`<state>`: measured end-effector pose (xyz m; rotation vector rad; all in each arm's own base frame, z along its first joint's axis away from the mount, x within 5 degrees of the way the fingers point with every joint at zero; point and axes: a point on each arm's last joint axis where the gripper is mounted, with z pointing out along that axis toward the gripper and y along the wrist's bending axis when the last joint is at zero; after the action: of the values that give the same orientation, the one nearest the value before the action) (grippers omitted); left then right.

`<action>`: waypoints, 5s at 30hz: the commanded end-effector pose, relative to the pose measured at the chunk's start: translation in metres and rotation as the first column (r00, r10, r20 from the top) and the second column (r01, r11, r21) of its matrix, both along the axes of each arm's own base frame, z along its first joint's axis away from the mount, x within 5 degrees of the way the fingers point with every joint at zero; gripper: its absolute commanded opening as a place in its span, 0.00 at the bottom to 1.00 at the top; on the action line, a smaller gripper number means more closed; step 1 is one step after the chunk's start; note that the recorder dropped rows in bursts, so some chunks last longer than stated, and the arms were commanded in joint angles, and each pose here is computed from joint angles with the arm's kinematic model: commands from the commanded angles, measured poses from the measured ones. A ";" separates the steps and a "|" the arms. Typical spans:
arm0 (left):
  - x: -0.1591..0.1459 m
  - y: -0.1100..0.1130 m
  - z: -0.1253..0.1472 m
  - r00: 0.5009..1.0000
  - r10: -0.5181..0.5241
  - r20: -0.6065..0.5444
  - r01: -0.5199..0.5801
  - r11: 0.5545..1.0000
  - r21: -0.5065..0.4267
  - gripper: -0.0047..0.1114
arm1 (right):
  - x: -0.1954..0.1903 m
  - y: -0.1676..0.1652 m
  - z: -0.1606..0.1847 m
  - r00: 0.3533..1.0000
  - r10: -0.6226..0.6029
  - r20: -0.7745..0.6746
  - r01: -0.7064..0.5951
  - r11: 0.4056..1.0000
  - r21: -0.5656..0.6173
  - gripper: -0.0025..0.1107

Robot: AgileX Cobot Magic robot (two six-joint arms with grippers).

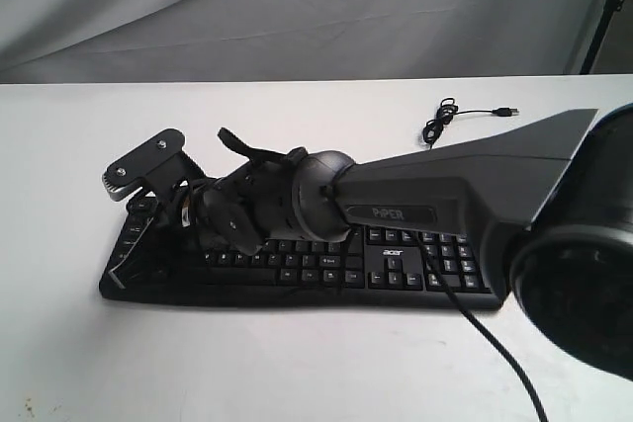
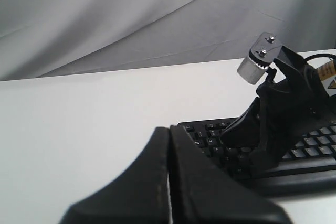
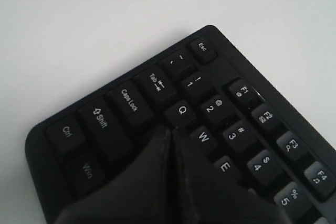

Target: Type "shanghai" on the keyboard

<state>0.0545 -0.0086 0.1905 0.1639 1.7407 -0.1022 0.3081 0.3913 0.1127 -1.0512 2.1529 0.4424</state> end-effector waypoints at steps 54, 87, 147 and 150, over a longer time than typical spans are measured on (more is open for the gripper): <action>0.000 0.000 -0.001 1.000 -0.003 0.005 0.003 1.000 0.001 0.04 | 0.009 -0.004 -0.009 1.000 0.002 0.016 -0.002 1.000 -0.020 0.02; 0.000 0.000 -0.001 1.000 -0.003 0.005 0.003 1.000 0.001 0.04 | 0.009 -0.006 0.024 0.993 0.053 0.106 -0.051 0.998 -0.022 0.02; 0.000 0.000 -0.001 1.000 -0.003 0.005 0.003 1.000 0.001 0.04 | 0.002 -0.067 -0.007 0.999 -0.043 -0.031 0.039 0.991 -0.126 0.02; 0.000 0.000 -0.001 1.000 -0.003 0.005 0.003 1.000 0.001 0.04 | 0.001 -0.066 -0.004 0.999 -0.041 -0.027 0.037 0.992 -0.122 0.02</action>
<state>0.0545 -0.0086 0.1905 0.1639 1.7407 -0.1022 0.3110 0.3249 0.1106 -1.0542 2.2451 0.3202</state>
